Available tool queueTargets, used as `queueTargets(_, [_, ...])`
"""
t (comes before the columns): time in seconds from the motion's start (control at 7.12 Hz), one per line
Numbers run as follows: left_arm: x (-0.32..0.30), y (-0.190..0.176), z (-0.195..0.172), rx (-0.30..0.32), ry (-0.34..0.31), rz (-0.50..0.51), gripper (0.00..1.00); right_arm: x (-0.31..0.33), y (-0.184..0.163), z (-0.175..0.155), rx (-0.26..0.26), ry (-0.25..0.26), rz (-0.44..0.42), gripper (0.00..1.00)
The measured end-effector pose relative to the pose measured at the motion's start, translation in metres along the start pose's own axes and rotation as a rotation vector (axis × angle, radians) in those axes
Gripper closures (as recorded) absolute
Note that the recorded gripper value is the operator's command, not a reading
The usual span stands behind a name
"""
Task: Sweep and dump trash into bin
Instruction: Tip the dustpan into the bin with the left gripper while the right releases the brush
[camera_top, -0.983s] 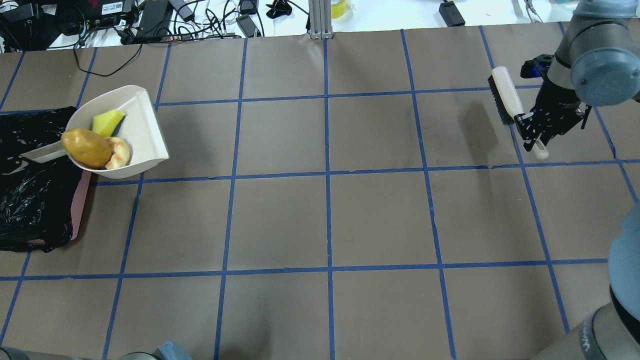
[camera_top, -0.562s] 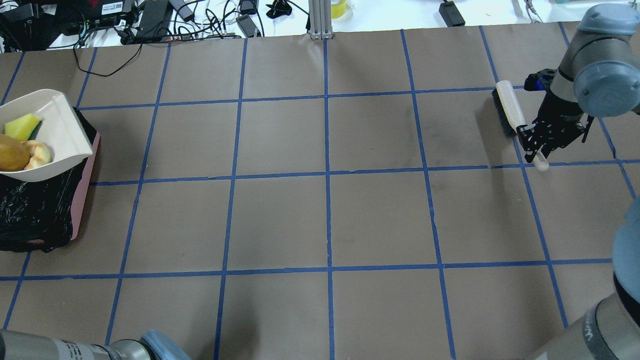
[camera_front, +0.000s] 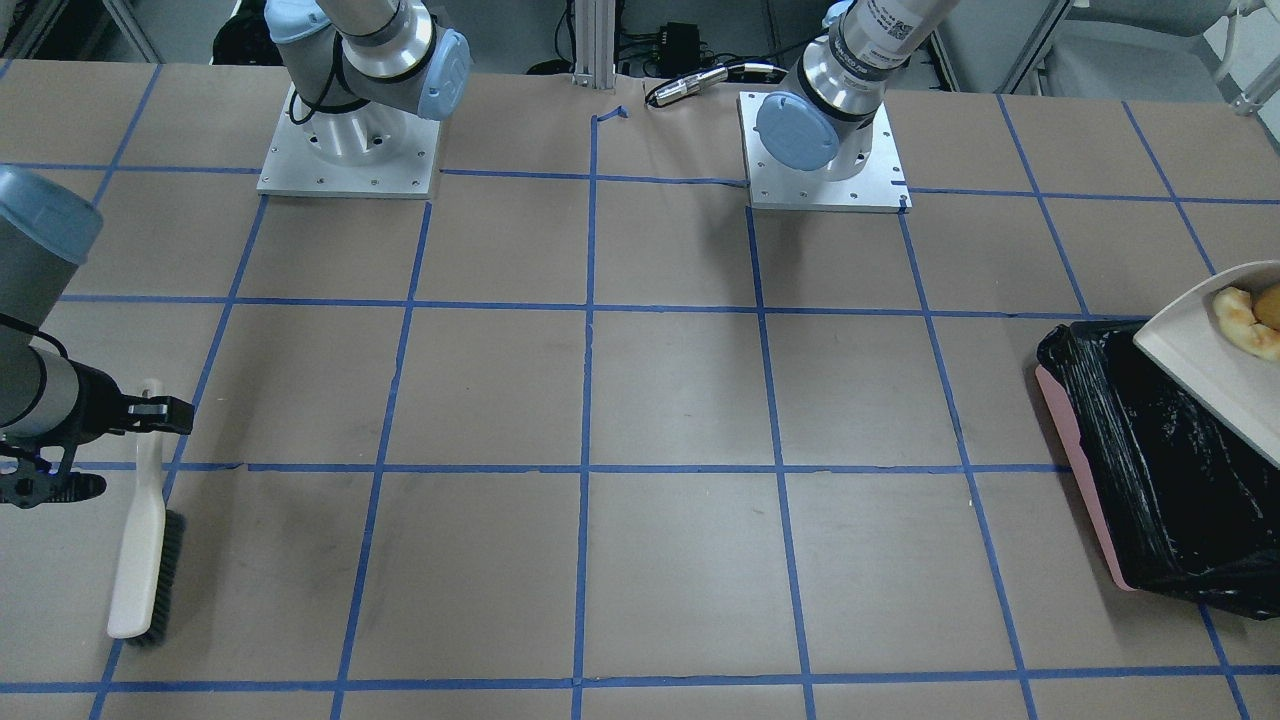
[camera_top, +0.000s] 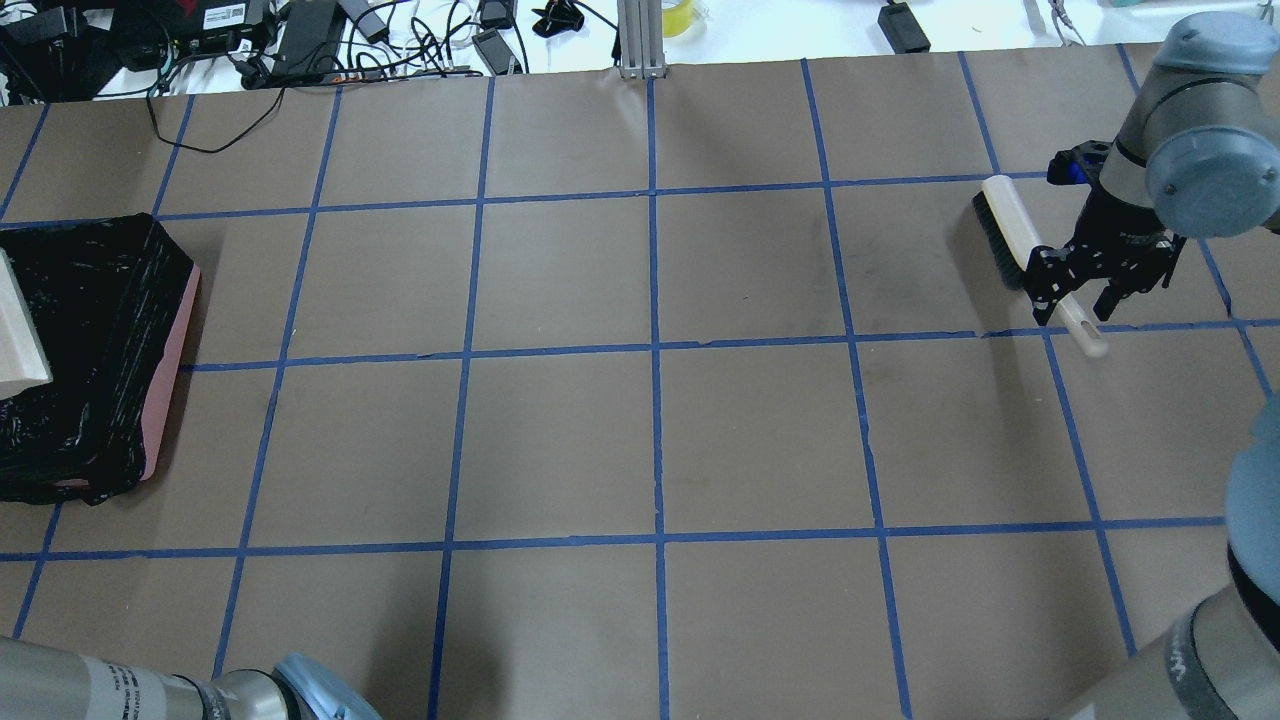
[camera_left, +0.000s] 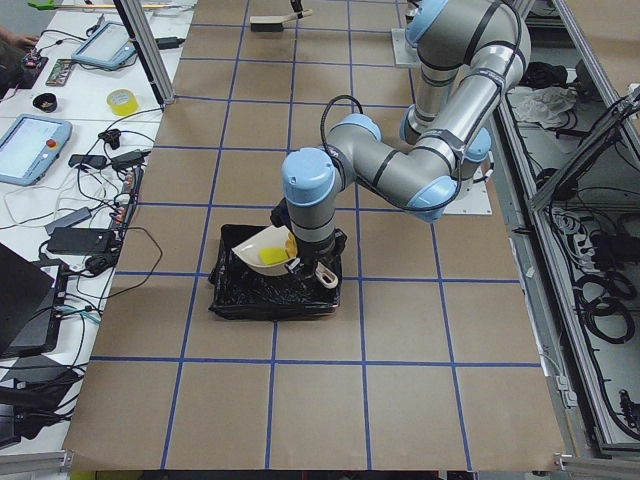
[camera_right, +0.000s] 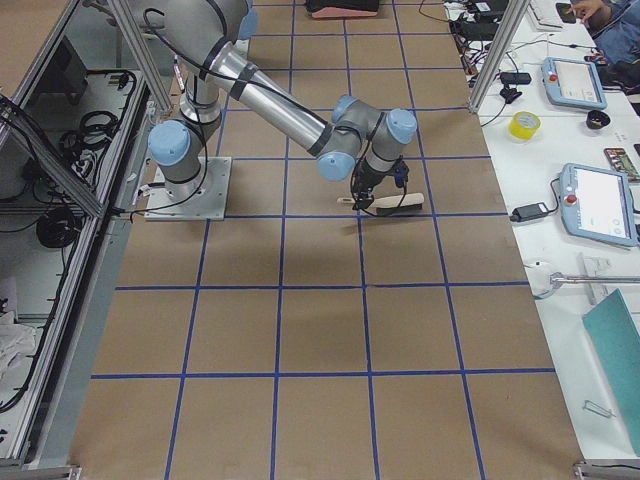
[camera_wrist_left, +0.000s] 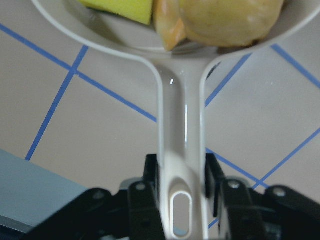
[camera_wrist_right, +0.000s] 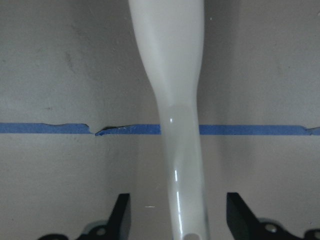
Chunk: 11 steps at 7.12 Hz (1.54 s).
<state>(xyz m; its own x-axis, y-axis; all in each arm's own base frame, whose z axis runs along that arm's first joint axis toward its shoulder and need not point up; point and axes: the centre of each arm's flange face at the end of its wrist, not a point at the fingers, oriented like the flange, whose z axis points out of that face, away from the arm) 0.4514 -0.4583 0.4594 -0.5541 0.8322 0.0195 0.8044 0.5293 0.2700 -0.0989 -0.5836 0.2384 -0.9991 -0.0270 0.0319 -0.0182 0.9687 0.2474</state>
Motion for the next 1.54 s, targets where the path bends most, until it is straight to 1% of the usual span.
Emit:
queueTargets(0.14, [-0.006, -0.017, -0.01, -0.122, -0.003, 0.083, 1.0, 0.0, -0.001, -0.009, 0.03, 0.013, 0.005, 0.0])
queueTargets(0.28, [-0.011, -0.045, -0.026, -0.234, -0.017, 0.16, 1.0, -0.004, 0.003, -0.033, 0.075, 0.029, 0.003, 0.0])
queueTargets(0.42, [-0.016, -0.073, -0.04, -0.326, -0.056, 0.225, 1.0, -0.018, 0.012, -0.068, 0.123, 0.047, -0.013, 0.0])
queueTargets(0.56, [-0.017, -0.097, -0.046, -0.4, -0.109, 0.269, 1.0, -0.044, 0.026, -0.107, 0.16, 0.063, -0.046, 0.0])
queueTargets(0.7, [-0.016, -0.112, -0.042, -0.451, -0.161, 0.291, 1.0, -0.069, 0.045, -0.146, 0.187, 0.069, -0.071, 0.0])
queueTargets(0.84, [-0.014, -0.123, -0.038, -0.482, -0.206, 0.306, 1.0, -0.09, 0.069, -0.182, 0.21, 0.064, -0.07, 0.0])
queueTargets(0.98, [-0.011, -0.136, -0.037, -0.506, -0.235, 0.322, 1.0, -0.113, 0.09, -0.21, 0.231, 0.044, -0.053, 0.0])
queueTargets(1.12, [-0.008, -0.155, -0.044, -0.546, -0.246, 0.347, 1.0, -0.139, 0.103, -0.226, 0.248, 0.019, -0.038, 0.0])
queueTargets(1.26, [-0.001, -0.184, -0.054, -0.612, -0.254, 0.376, 1.0, -0.157, 0.11, -0.233, 0.256, 0.007, -0.026, 0.0])
queueTargets(1.4, [0.008, -0.209, -0.061, -0.674, -0.272, 0.392, 1.0, -0.166, 0.116, -0.237, 0.26, 0.002, -0.009, 0.0])
queueTargets(1.54, [0.015, -0.22, -0.063, -0.711, -0.294, 0.4, 1.0, -0.169, 0.121, -0.24, 0.262, -0.001, -0.001, 0.0])
